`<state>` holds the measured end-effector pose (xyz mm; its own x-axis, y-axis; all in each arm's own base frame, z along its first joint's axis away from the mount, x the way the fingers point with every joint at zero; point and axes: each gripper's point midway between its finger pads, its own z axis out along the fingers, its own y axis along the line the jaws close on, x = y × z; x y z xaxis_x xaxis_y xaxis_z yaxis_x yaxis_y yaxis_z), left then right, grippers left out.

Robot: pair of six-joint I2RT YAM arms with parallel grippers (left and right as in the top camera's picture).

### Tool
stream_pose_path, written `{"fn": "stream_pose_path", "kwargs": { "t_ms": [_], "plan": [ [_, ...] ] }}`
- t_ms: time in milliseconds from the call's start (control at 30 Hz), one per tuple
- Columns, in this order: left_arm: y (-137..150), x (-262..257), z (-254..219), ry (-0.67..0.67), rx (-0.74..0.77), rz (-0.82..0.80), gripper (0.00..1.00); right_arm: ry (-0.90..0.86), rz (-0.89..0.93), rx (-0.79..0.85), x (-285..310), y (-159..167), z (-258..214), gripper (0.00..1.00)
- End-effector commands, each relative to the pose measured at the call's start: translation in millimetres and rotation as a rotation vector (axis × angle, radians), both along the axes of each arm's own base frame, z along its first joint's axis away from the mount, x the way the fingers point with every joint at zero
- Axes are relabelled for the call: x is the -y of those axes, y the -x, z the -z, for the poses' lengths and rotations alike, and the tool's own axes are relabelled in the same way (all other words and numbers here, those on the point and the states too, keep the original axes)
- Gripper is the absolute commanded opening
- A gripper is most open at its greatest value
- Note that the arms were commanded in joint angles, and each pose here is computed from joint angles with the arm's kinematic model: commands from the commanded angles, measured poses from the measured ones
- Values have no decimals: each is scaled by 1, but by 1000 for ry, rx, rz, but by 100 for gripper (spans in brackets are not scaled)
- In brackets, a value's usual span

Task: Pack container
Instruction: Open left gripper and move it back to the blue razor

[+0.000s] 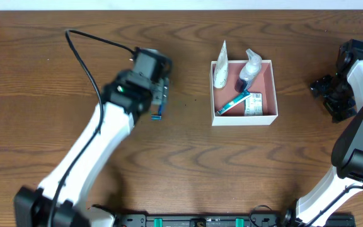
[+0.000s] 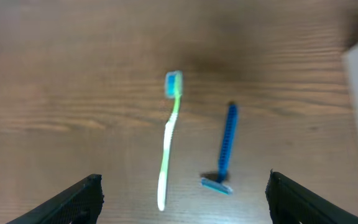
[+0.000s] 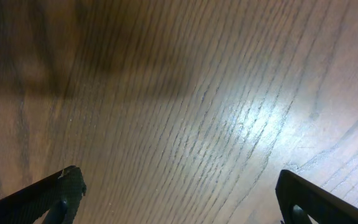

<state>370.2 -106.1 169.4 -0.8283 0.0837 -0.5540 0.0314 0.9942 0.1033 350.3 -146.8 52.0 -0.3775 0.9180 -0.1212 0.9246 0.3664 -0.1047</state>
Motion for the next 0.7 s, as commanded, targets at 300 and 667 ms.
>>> {"fn": "stream_pose_path", "kwargs": {
  "t_ms": [300, 667],
  "plan": [
    [-25, 7, 93, 11, -193, 67, 84, 16, 18, 14, 3, 0, -6, 99],
    [-23, 24, 110, 87, -238, 109, 84, 16, 18, 13, 3, 0, -6, 99]
  ]
}}
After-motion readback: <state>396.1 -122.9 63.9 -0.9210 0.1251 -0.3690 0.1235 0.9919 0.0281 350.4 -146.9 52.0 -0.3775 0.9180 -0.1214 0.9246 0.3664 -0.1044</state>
